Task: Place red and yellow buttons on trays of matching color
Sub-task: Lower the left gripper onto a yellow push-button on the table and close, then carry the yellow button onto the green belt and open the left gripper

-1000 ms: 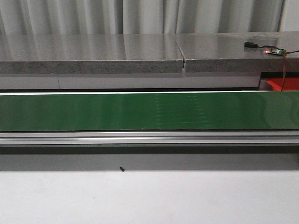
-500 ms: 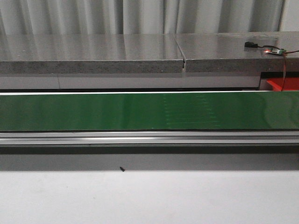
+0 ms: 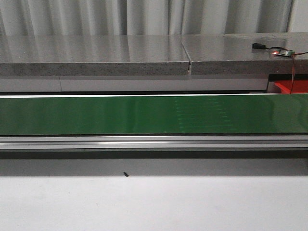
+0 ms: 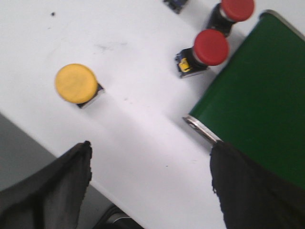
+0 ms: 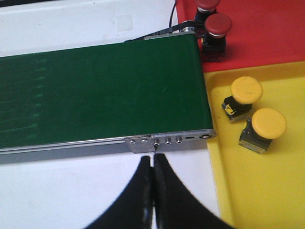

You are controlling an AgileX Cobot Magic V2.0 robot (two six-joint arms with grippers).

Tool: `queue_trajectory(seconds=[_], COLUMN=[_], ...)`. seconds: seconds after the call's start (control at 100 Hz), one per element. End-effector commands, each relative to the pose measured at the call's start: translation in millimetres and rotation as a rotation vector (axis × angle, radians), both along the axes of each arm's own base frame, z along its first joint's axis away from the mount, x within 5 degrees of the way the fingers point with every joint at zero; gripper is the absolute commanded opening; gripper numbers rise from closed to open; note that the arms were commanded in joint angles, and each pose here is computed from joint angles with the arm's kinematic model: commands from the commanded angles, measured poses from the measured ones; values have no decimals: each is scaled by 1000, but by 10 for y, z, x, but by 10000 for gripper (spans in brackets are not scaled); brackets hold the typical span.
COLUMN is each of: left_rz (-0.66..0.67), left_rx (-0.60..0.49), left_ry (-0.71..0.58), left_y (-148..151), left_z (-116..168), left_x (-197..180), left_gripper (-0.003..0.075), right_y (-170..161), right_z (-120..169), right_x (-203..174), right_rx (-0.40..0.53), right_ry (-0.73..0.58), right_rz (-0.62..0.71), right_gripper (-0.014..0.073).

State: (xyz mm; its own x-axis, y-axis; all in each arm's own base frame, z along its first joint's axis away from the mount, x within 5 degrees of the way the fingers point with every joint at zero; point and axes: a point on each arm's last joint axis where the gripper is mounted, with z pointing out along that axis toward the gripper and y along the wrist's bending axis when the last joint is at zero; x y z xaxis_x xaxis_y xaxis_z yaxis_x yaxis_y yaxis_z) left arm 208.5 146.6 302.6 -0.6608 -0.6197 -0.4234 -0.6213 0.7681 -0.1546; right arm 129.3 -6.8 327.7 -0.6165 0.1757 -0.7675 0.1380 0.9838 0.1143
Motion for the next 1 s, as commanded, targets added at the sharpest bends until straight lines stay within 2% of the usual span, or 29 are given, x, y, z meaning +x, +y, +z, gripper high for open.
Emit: queue_trajectory(seconds=[0.0,0.23,0.86,0.99], left_rz=[49,104,117,114], left_rx=[9,-49,-119,-131], left_ry=[-32,55,126,141], left_y=[130,446,880,938], left_z=[82,-230,-778,-857], left_x=[-7,68,521,593], left_gripper=[512,484,482,432], right_y=[-5,-5,-5,-5], right_z=[159,159,159,159], right_x=[18,18,18,18], right_rx=[-14,-14,-14,-14], right_ry=[-95,-95,-95,-95], right_rz=[0,0,0,0], right_gripper=[-67,-67,-67,-67])
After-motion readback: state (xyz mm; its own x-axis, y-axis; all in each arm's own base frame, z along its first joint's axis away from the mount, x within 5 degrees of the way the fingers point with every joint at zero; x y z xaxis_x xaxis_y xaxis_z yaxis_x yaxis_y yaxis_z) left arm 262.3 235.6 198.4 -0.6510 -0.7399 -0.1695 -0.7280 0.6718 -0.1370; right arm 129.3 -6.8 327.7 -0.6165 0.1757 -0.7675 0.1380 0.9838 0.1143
